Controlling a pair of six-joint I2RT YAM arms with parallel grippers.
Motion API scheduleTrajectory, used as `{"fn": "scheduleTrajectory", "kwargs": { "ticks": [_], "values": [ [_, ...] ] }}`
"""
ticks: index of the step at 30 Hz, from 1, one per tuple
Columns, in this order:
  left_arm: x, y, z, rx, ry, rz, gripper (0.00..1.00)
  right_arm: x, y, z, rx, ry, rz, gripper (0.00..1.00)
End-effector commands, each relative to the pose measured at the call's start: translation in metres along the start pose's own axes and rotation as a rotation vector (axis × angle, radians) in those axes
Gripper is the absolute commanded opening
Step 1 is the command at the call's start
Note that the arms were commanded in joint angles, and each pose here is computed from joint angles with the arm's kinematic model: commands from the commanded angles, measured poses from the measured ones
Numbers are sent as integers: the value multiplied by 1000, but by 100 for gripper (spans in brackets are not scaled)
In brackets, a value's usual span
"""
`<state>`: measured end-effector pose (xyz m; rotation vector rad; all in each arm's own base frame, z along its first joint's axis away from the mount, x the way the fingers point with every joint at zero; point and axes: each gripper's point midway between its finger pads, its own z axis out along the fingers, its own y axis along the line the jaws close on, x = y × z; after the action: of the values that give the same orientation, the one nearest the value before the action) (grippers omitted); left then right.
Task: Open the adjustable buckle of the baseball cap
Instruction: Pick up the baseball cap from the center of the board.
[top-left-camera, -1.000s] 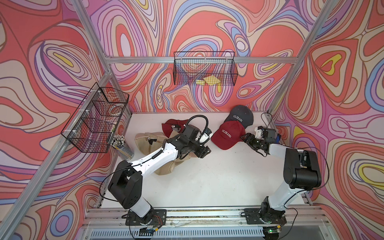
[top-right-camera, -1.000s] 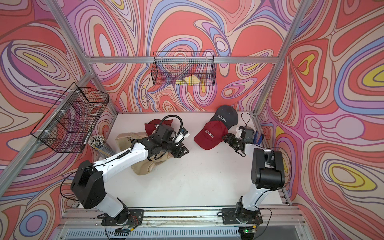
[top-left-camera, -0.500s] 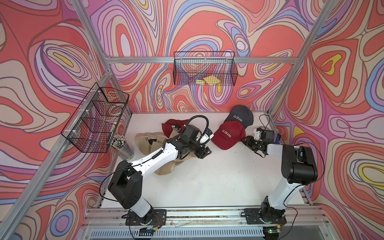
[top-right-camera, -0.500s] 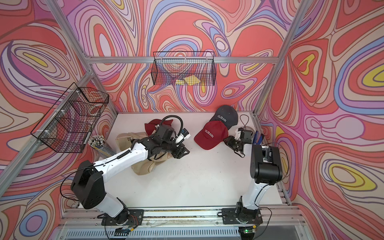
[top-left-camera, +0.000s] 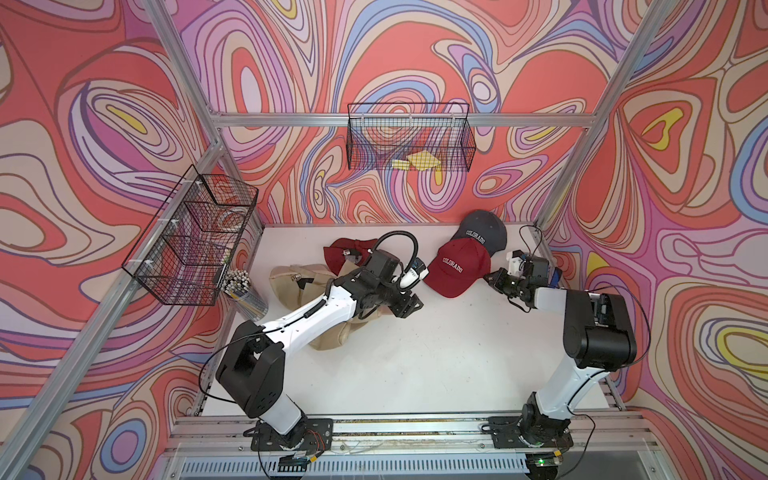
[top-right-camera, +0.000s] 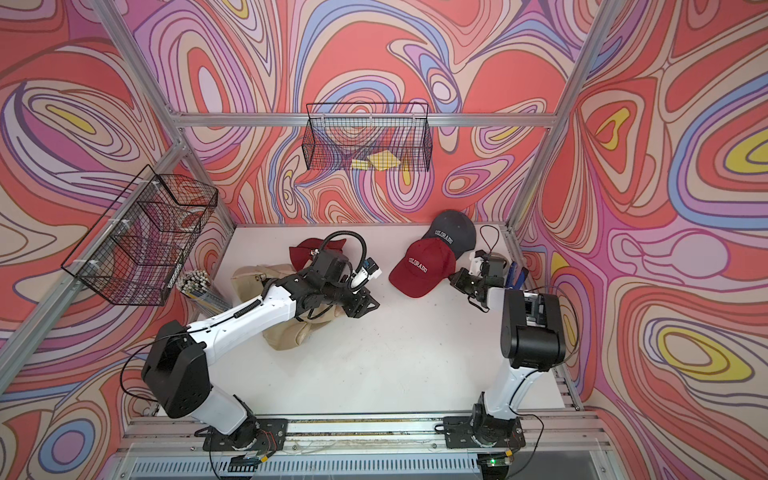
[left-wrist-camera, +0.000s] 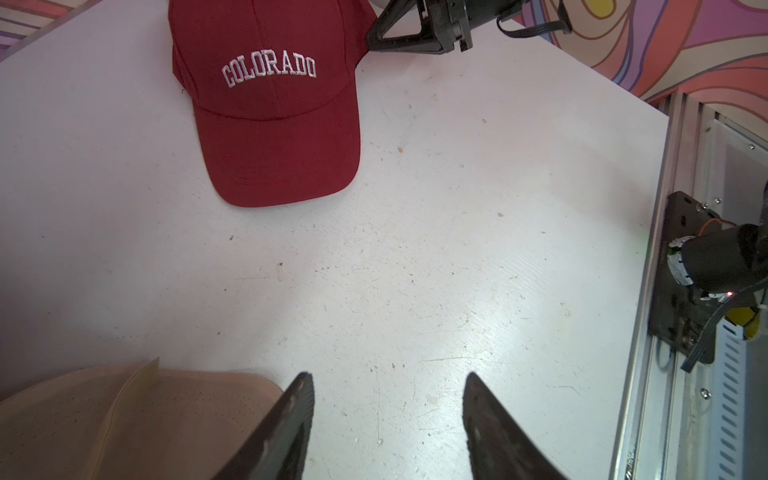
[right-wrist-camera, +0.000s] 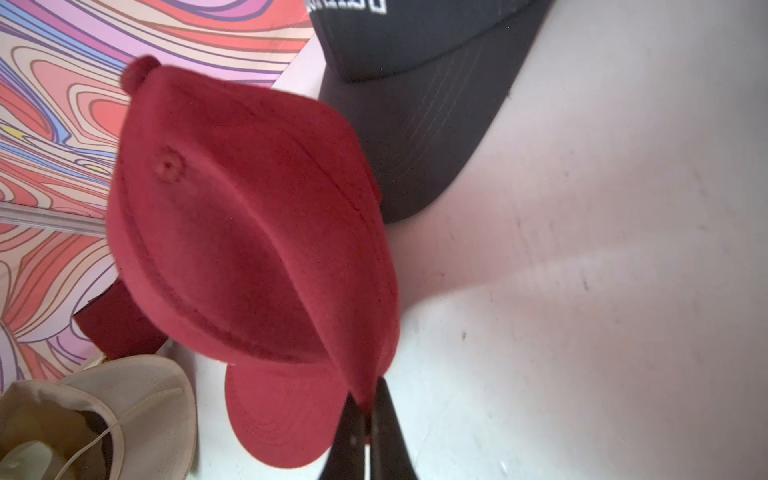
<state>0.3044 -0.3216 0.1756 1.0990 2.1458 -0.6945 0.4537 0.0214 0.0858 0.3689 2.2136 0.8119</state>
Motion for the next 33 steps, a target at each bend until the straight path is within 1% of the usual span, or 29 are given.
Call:
{"fn": "scheduleTrajectory", "kwargs": {
  "ticks": [1,4,5,7,12,15,17,19,22,26,29,33],
  "values": [
    [-15,5,-7,-44,-41,-1,59,-25,52,-21,-92,-74,-114,0],
    [-22,3,-10,-38,-83,-21,60,-28,84,-30,-136,-75,-165,0],
    [-31,3,-11,-35,-122,-28,61,-29,95,-33,-153,-75,-186,0],
    [-39,-2,-13,-6,-149,-45,61,-29,115,-37,-188,-66,-219,0],
    [-56,-27,-23,122,-243,26,61,-22,162,-40,-272,-21,-283,0],
    [-65,-32,-33,135,-318,49,67,-22,182,-46,-306,-20,-301,0],
    [-70,-41,-40,163,-362,111,67,-25,193,-51,-331,-30,-300,0],
    [-74,-42,-47,150,-395,145,70,-27,204,-54,-360,-25,-298,0],
    [-79,-36,-56,88,-435,174,70,-28,222,-60,-394,-23,-307,0],
    [-80,-33,-57,60,-422,198,68,-29,239,-66,-419,-39,-291,0],
    [-77,-29,-53,38,-423,232,62,-27,255,-71,-449,-47,-275,0],
    [-74,-19,-50,-22,-412,260,61,-22,283,-79,-519,-77,-287,0]
  ]
}}
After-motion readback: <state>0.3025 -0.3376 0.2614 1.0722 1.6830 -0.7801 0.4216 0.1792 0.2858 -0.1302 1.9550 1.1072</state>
